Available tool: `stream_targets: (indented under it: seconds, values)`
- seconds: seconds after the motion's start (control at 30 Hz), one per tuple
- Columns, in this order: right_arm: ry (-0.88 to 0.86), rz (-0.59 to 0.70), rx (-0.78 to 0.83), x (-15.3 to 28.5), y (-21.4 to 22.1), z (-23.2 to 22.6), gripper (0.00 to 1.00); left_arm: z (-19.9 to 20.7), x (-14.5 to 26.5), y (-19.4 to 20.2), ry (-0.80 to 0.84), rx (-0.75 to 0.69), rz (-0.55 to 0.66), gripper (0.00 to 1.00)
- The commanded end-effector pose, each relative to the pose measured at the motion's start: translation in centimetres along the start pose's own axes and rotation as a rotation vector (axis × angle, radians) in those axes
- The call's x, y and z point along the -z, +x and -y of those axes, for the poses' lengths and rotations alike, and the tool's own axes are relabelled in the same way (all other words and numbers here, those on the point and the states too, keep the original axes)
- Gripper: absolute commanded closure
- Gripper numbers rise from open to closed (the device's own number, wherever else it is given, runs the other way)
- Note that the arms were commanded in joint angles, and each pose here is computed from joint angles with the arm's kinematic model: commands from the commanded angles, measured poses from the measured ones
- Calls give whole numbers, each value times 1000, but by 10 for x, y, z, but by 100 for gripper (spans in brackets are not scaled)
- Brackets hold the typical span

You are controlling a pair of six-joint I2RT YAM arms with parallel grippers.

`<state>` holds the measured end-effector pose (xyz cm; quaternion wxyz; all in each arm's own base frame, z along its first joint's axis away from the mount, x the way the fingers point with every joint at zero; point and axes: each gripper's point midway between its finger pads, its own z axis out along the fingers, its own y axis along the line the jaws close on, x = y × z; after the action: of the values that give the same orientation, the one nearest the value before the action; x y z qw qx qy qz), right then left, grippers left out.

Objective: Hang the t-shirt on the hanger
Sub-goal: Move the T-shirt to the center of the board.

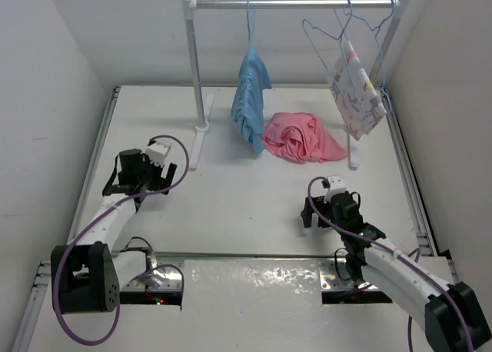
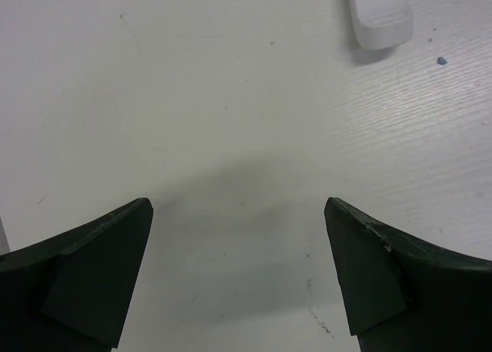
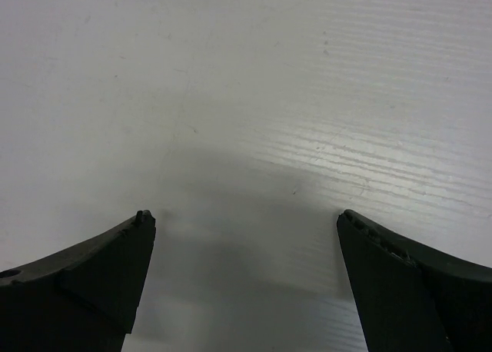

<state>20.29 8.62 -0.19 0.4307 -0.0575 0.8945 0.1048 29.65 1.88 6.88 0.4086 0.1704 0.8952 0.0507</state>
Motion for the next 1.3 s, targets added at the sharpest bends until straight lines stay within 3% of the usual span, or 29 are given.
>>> stream_targets:
  seconds: [0.0, 0.27, 0.5, 0.73, 1.0, 1.03, 1.13, 1.17, 1.2, 1.27]
  values:
    - [-67, -24, 34, -4, 12, -9, 1, 3, 8, -17, 32, -21, 80, 8]
    - [-135, 19, 90, -5, -31, -28, 1, 15, 16, -22, 94, -56, 123, 8]
    - [55, 139, 148, -33, -117, -12, 1, 7, 18, -59, 104, -42, 181, 8]
    - [192, 99, 240, -96, -175, -9, 1, 3, 29, -106, 167, -45, 232, 8]
    - [342, -45, 304, -162, -174, 15, 4, 3, 22, -119, 185, -17, 226, 8]
    - [343, -46, 291, -167, -177, 19, 7, 2, 23, -121, 182, -13, 229, 8]
    - [294, -77, 279, -174, -166, 21, 45, 1, 27, -124, 178, -11, 233, 8]
    - [282, -86, 296, -172, -163, 22, 71, -1, 29, -124, 170, -11, 235, 8]
    - [254, -97, 308, -165, -157, 21, 86, -1, 29, -123, 167, -9, 232, 8]
    - [197, -100, 361, -153, -152, 12, 100, 1, 32, -123, 174, -13, 237, 8]
